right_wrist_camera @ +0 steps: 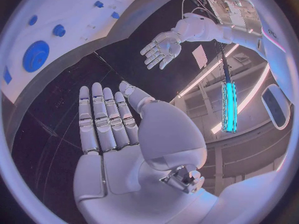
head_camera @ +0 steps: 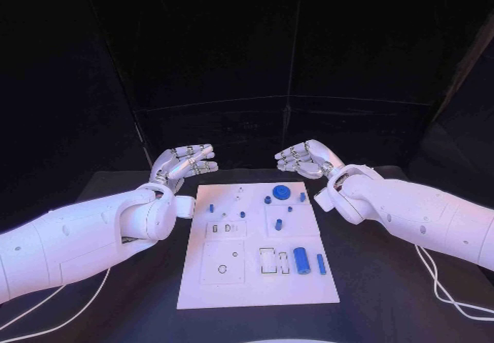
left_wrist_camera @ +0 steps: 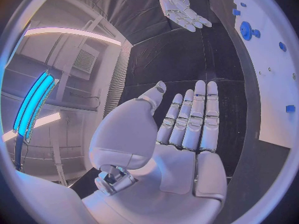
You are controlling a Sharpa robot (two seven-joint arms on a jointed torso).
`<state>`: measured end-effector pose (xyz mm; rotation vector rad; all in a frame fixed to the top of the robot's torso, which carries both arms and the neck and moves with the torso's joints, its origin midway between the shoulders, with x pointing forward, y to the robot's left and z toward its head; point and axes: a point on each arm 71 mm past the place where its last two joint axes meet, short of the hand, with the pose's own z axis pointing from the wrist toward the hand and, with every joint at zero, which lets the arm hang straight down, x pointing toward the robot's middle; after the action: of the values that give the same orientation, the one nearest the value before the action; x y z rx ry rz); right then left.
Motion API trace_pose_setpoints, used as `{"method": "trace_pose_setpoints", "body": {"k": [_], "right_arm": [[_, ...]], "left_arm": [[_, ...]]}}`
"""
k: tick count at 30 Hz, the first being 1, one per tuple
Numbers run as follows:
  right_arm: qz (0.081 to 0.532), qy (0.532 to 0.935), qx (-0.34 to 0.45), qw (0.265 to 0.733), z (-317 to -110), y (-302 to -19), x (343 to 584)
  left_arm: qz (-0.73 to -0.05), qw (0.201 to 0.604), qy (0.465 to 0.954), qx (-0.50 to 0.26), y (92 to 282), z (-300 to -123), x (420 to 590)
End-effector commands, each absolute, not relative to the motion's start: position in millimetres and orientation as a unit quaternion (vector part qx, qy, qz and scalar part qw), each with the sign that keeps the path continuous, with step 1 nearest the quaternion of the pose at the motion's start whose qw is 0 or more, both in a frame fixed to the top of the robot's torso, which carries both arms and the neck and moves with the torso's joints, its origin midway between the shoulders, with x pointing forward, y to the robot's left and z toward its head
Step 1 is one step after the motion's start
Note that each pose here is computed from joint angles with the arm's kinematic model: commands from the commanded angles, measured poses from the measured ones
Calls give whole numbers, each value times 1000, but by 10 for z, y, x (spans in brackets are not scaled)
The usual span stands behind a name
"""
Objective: Assemble the parts on the task board
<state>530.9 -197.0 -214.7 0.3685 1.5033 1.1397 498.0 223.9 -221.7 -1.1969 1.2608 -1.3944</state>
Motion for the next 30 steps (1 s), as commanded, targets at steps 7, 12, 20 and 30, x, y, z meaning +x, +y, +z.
{"method": "trace_pose_setpoints", "body": {"k": [7, 12, 20, 30], "right_arm": [[385, 687, 14, 616, -1997, -1973, 5319], [325, 711, -52, 622, -1984, -1913, 5290], [259, 718, -130, 633, -1972, -1790, 5275], [243, 708, -152, 645, -1937, -1711, 5252]], "left_arm": [[-604, 393, 514, -466, 2171, -2082, 4859], [-614, 377, 517, -462, 2175, -2031, 4789], [-631, 352, 520, -456, 2178, -1970, 4667], [-644, 329, 524, -450, 2080, -1933, 4570]]}}
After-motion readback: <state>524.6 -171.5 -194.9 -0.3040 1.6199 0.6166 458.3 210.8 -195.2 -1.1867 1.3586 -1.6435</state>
